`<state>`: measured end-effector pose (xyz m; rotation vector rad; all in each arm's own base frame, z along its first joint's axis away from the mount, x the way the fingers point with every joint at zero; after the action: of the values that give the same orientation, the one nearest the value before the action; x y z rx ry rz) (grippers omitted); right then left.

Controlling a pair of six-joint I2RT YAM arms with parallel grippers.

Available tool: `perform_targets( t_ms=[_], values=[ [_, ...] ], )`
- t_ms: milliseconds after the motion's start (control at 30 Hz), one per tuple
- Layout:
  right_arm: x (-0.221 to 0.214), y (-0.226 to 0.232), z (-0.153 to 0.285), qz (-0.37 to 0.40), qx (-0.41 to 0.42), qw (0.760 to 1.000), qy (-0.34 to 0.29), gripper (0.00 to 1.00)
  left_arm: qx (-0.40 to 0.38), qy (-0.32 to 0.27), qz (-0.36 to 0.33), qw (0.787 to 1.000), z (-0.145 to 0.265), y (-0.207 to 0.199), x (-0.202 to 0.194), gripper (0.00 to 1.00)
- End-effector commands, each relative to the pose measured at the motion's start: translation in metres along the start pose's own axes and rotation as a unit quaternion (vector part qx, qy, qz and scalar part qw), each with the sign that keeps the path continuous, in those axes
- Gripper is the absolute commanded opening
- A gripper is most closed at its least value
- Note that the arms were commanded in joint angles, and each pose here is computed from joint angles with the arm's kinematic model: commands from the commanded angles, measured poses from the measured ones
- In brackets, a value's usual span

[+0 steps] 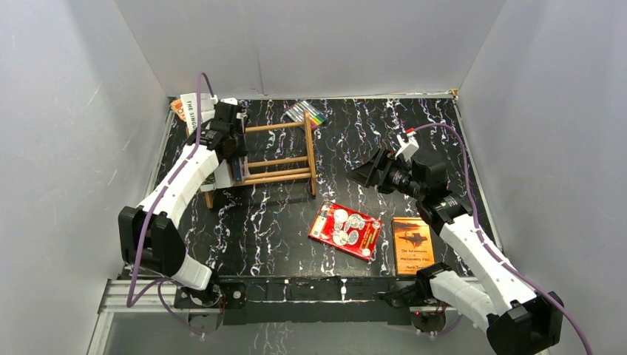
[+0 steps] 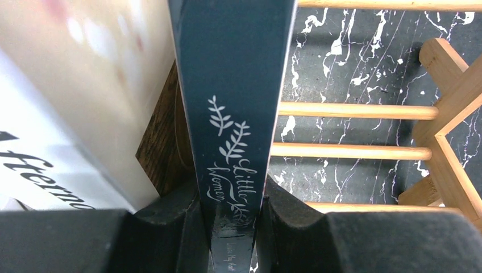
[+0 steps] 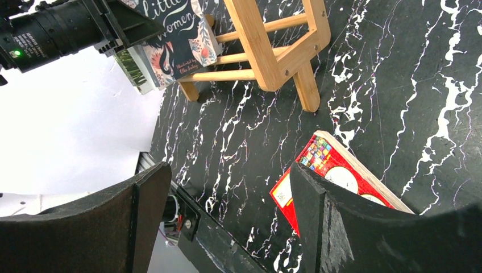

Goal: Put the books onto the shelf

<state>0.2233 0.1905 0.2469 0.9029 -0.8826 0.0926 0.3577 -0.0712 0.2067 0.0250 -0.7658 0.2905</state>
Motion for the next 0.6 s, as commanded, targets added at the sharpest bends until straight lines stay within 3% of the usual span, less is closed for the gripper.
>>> perform_targets(
  t_ms=[0,333,567],
  values=[
    [0.007,0.006,-0.001,0.011,0.019,1.000,-0.014,0.85,0.018,-0.033,0.013,0.999,0.002,0.008,0.014,0.09],
    [0.007,0.007,-0.002,0.009,0.022,1.000,-0.013,0.85,0.021,-0.031,0.013,0.999,0.002,0.009,0.018,0.31],
    [0.006,0.006,-0.003,0.007,0.022,1.000,-0.011,0.85,0.002,-0.048,0.021,0.999,0.020,0.004,0.034,0.40]
  ],
)
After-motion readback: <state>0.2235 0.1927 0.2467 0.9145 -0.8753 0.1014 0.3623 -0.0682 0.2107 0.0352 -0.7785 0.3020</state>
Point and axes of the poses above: each gripper's point midway between its finger pads, its own z axis back along the fingers, its own y axis along the line the jaws close on, x = y × z, the point moved 3 cm from there along z, back along the fingers, and after that the axes turned 9 degrees about z, right-handed, at the moved point
